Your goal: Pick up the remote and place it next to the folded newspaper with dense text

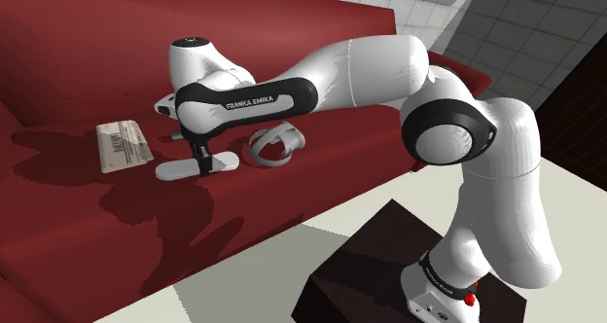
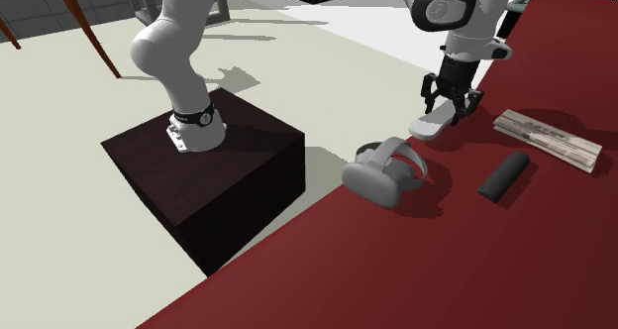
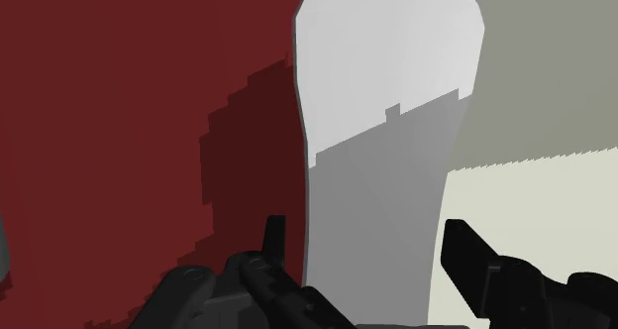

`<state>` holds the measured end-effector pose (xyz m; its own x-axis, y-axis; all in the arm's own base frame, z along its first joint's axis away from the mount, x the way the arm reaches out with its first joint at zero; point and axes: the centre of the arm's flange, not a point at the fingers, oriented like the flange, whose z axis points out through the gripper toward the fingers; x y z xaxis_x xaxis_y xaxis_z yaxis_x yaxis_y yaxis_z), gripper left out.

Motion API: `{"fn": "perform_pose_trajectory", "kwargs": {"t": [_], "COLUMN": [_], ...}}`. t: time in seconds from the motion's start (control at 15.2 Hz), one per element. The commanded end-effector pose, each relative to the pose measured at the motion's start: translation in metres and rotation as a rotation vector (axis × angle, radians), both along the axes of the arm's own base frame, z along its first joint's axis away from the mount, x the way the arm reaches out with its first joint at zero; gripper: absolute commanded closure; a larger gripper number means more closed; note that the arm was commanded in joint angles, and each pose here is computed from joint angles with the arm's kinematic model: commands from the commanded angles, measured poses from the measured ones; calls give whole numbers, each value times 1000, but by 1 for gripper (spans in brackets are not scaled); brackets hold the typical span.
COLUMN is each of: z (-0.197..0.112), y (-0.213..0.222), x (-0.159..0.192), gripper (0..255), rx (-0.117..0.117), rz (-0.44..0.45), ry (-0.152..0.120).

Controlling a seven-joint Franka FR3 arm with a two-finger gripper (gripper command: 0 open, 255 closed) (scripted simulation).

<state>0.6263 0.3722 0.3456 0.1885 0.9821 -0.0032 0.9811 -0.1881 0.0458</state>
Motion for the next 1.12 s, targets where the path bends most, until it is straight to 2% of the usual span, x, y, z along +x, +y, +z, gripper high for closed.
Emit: {"fn": "perform_pose_trajectory", "kwargs": {"t": [0.0,0.13,0.2,0.53,0.79,1.06], "z": [0,0,0,0,50,50], "y": [0,0,0,0,1,1], "x": [0,0,0,0,-2,-2], "gripper": [255,255,0,0,0,0], "rx": [0,0,0,0,0,0], "rz": [0,0,0,0,0,0], "ry": [-1,-1,-1,-1,-1,-1]}}
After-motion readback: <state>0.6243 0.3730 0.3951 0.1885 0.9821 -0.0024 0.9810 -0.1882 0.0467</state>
